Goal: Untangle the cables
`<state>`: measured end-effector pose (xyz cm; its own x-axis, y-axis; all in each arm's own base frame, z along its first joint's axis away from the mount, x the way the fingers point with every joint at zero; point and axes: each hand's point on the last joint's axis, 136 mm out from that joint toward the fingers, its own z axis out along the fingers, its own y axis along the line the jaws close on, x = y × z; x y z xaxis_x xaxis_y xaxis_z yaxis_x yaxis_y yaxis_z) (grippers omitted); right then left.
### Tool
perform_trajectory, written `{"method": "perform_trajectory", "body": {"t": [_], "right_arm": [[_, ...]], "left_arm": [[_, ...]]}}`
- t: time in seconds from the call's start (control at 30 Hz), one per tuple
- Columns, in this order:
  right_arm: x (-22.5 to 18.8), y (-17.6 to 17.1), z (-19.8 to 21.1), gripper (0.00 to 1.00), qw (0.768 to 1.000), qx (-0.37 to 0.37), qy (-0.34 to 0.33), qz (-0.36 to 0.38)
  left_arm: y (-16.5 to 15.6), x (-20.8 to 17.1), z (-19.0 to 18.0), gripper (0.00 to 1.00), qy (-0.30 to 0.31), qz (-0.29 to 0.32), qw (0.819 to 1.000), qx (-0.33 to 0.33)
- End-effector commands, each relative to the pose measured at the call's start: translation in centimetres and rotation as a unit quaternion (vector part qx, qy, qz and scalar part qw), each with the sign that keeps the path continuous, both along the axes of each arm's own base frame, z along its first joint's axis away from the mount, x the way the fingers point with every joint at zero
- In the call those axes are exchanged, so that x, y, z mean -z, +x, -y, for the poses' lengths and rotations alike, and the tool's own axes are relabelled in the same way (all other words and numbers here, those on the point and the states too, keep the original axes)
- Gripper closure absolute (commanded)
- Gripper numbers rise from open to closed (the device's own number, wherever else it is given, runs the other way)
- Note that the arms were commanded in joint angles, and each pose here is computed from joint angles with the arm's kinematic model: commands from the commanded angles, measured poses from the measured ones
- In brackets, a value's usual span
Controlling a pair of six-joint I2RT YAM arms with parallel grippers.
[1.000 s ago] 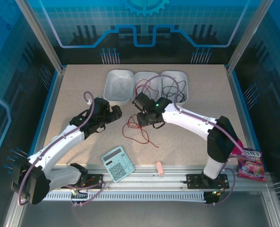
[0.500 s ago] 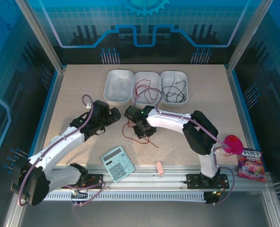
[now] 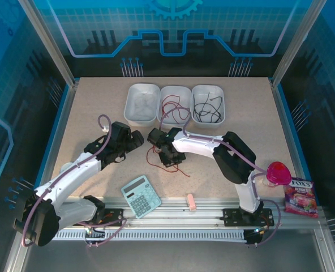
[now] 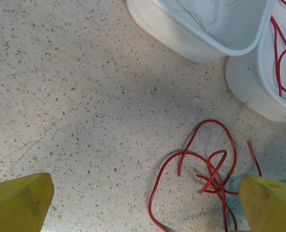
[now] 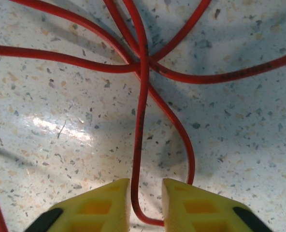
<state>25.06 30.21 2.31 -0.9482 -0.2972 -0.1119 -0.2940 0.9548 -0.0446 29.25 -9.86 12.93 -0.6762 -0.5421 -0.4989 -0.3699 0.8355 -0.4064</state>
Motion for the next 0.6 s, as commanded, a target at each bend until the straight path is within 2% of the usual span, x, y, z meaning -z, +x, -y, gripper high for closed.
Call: {"method": "perform_trajectory", "body": {"t": [0.0, 0.07, 0.1, 0.57], "right_arm": [[0.3, 0.2, -0.2, 0.87, 1.0, -0.002, -0.013, 0.001], [-0.1, 0.3, -0.1, 0.99, 1.0, -0.002, -0.012, 0.006], [-0.7, 0.5, -0.2, 1.0, 1.0, -0.003, -0.009, 0.012], [-10.6, 1.6, 0.0, 1.0, 0.99, -0.001, 0.082, 0.116]], "left_arm": [[-0.2, 0.0, -0.3, 0.01, -0.008, 0.0, 1.0, -0.008], [-0.2, 0.0, -0.2, 0.01, -0.008, 0.001, 1.0, 0.0], [-0.2, -0.1, -0.1, 0.01, -0.008, 0.001, 1.0, 0.004], [0.4, -1.0, 2.2, 0.01, -0.034, 0.021, 0.997, 0.066]]}}
